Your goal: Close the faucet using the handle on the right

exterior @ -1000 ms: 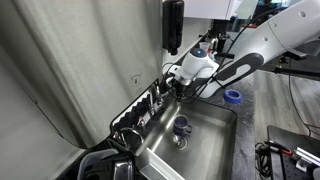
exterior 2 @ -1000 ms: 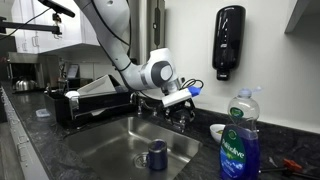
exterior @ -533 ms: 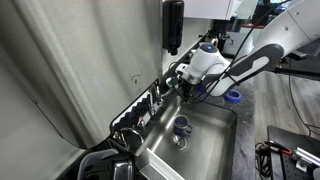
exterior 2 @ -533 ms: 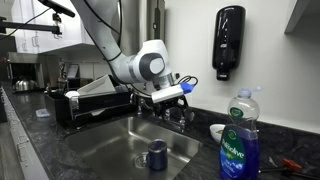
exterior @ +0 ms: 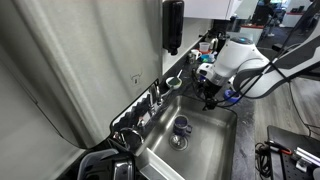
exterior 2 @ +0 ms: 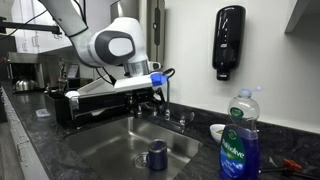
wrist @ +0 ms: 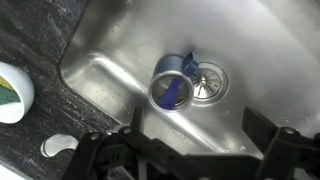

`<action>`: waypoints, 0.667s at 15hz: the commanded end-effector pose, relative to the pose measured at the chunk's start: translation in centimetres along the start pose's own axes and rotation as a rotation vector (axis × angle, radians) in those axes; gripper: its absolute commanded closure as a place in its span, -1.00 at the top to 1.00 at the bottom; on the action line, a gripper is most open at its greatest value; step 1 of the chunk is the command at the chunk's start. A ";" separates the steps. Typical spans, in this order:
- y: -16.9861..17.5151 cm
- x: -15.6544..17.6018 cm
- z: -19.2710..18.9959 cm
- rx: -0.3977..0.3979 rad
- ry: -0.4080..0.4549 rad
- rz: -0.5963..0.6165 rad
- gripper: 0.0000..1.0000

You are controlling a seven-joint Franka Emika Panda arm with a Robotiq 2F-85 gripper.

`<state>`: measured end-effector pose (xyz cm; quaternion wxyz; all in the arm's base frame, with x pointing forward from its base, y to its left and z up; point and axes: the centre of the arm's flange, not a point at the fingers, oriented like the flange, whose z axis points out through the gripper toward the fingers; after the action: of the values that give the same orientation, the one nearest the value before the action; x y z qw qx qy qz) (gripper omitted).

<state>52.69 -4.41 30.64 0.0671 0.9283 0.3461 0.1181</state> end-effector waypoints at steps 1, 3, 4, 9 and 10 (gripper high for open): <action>-3.0 -3.6 -5.8 0.051 -0.045 0.049 1.00; -3.9 -4.4 -8.3 0.061 -0.070 0.082 1.00; -4.2 -4.7 -9.7 0.061 -0.080 0.100 1.00; -5.4 -4.7 -15.5 0.088 -0.097 0.263 1.00; -5.8 -4.7 -16.4 0.102 -0.103 0.301 1.00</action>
<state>43.27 -3.44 41.86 0.0346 0.9648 0.2506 0.0718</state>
